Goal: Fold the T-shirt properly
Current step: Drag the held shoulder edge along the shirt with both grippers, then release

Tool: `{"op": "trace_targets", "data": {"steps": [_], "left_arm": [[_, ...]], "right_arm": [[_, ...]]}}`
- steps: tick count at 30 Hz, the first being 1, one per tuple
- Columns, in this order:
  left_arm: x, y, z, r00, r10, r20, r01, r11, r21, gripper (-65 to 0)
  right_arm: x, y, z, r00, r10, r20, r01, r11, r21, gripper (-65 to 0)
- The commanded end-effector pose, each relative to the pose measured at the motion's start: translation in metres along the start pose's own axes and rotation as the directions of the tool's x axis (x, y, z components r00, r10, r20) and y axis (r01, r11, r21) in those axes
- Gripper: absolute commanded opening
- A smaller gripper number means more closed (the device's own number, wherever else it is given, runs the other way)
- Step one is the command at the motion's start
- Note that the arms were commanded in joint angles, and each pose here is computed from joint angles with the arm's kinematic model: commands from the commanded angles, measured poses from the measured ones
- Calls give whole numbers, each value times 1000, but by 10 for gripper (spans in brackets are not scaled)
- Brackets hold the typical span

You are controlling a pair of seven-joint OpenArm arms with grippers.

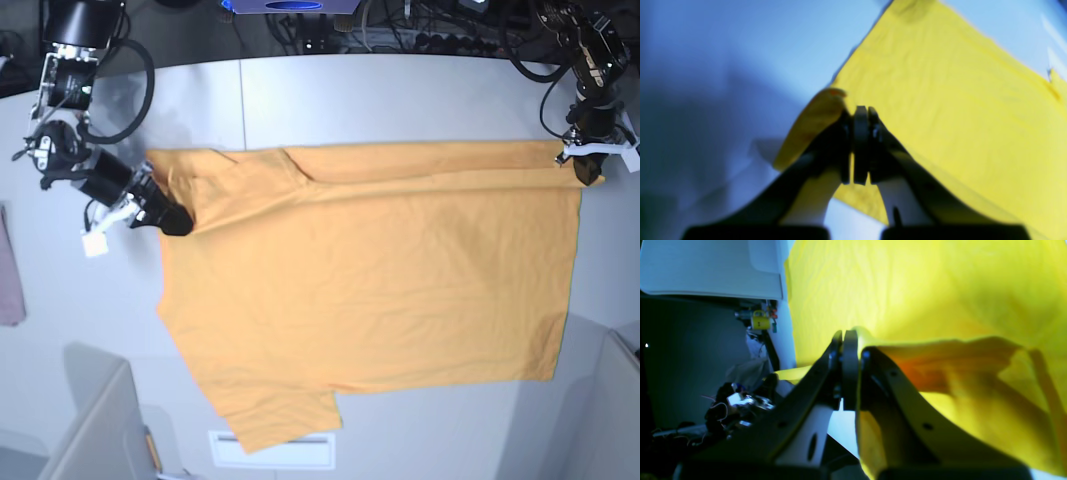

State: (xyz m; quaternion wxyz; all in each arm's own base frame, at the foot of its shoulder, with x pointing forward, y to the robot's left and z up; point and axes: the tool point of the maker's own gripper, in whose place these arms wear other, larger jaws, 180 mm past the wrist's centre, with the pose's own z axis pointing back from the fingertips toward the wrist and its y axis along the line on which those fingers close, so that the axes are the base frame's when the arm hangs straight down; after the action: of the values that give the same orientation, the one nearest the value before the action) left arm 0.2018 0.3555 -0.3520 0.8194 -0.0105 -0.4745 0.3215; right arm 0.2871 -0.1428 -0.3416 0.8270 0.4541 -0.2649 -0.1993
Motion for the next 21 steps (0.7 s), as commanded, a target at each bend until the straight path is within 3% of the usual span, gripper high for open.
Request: {"op": "trace_targets", "data": {"steps": [1,10,14,21], "left_arm": [[18,-7,-2,999,-6,50,7,1000,-21,-650],[28,-20,-10,999,4,54,-2,999,-47,-650],[29,-12,-11,997,45,54,-46,999,4,-650],[35,-27,-20,997,53,64,-52,998,-28,-650]], "right_arm": [[18,12,2,999,25,38,-27,999,33,-650],[16,15,-24,1000,12,-29,-10,999,52,-650],[18,23,-37,998,24,-57,-20,998,67,-650],[21,26,-55,994,28,-103,-21,997,68,-650]]}}
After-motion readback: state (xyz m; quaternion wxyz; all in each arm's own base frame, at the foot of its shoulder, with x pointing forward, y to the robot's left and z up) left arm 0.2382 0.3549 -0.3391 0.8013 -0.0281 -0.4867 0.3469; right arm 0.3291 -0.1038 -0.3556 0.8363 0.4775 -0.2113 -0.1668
